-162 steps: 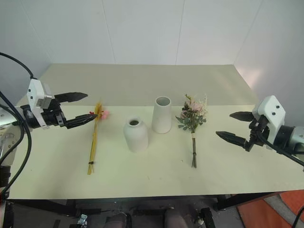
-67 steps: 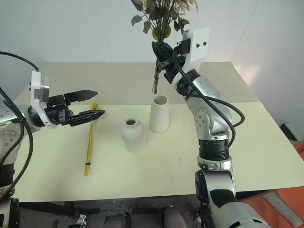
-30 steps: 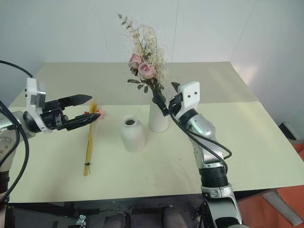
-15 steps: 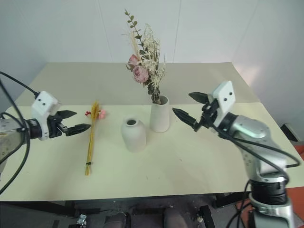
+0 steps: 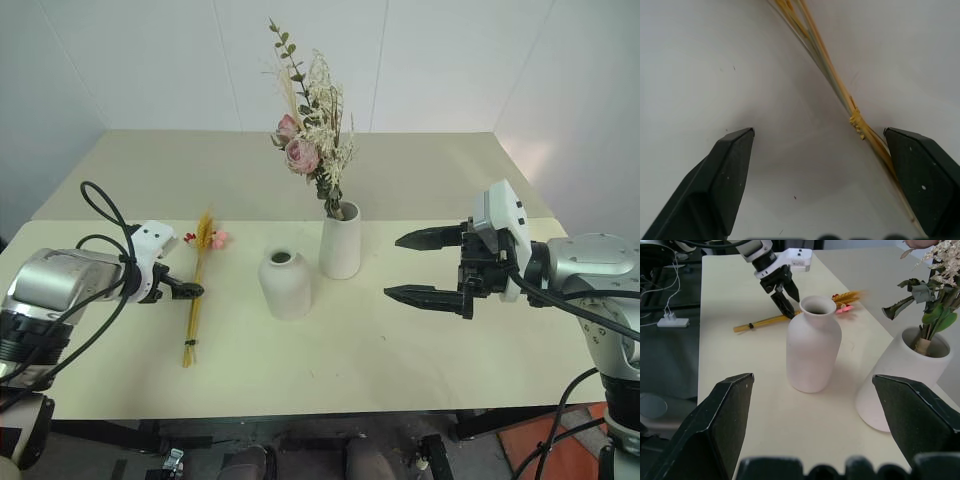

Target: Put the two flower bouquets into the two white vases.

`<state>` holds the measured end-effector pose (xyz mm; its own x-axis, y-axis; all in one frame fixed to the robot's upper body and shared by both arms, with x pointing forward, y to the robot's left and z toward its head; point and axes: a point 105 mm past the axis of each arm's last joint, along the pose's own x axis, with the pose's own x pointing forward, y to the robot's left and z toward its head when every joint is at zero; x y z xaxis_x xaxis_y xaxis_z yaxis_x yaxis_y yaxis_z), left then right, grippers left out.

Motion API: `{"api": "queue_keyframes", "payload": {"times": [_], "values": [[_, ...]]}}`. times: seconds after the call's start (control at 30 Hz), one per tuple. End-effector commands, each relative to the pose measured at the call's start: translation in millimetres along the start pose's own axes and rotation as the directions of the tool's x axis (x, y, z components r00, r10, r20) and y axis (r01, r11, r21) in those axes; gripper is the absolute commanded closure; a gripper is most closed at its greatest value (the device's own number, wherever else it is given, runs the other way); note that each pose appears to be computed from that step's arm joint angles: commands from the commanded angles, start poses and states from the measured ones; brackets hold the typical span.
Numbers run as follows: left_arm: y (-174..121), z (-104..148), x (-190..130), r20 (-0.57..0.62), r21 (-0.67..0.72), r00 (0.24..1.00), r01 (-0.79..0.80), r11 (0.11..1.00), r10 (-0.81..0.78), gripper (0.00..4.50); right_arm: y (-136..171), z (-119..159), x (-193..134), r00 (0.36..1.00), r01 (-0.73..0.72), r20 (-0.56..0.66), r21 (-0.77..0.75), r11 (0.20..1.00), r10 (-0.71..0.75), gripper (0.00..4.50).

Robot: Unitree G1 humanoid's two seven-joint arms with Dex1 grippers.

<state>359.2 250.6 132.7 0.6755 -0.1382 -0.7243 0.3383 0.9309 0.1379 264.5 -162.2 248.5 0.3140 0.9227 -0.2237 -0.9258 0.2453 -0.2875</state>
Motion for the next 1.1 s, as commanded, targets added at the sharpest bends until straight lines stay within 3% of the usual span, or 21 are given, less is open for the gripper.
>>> {"api": "queue_keyframes", "payload": {"times": [0.03,0.43,0.5,0.63,0.73,0.83,0.97,1.1], "values": [[8.3,9.3,1.1,0.029,-0.006,0.998,-0.051,0.999,0.051,0.59,3.4,13.8,-5.9,1.0,0.003,-0.012,-0.094,0.996,-0.004,0.0],[15.4,29.8,-4.9,0.123,-0.054,0.989,-0.077,0.996,0.083,4.42,5.4,7.5,-11.2,0.999,0.005,-0.031,-0.08,0.997,-0.007,0.0],[21.4,37.1,-13.3,0.175,-0.069,0.978,-0.101,0.993,0.111,4.47,4.1,6.8,-12.0,1.0,0.016,-0.02,-0.073,0.997,-0.017,0.0],[31.9,66.5,-38.9,0.395,-0.143,0.904,-0.114,0.983,0.163,4.47,5.7,3.8,-14.1,0.999,0.041,0.013,-0.064,0.997,-0.04,0.0],[26.9,99.4,-69.2,0.64,-0.174,0.752,-0.062,0.983,0.161,4.47,4.1,1.2,-16.2,0.997,0.071,0.024,-0.063,0.995,-0.07,0.0],[4.7,123.8,-104.5,0.821,-0.111,0.568,0.068,0.992,0.053,4.47,-0.3,5.4,-16.2,0.991,0.112,0.073,-0.057,0.992,-0.108,0.0],[-33.3,146.0,-148.9,0.914,0.066,0.359,0.328,0.942,-0.189,4.47,-3.3,13.7,-16.7,0.983,0.143,0.123,-0.049,0.988,-0.136,0.0],[-57.0,159.3,-171.2,0.916,0.197,0.24,0.427,0.883,-0.321,4.47,-2.9,13.4,-16.5,0.983,0.146,0.121,-0.051,0.988,-0.139,0.0]]}}
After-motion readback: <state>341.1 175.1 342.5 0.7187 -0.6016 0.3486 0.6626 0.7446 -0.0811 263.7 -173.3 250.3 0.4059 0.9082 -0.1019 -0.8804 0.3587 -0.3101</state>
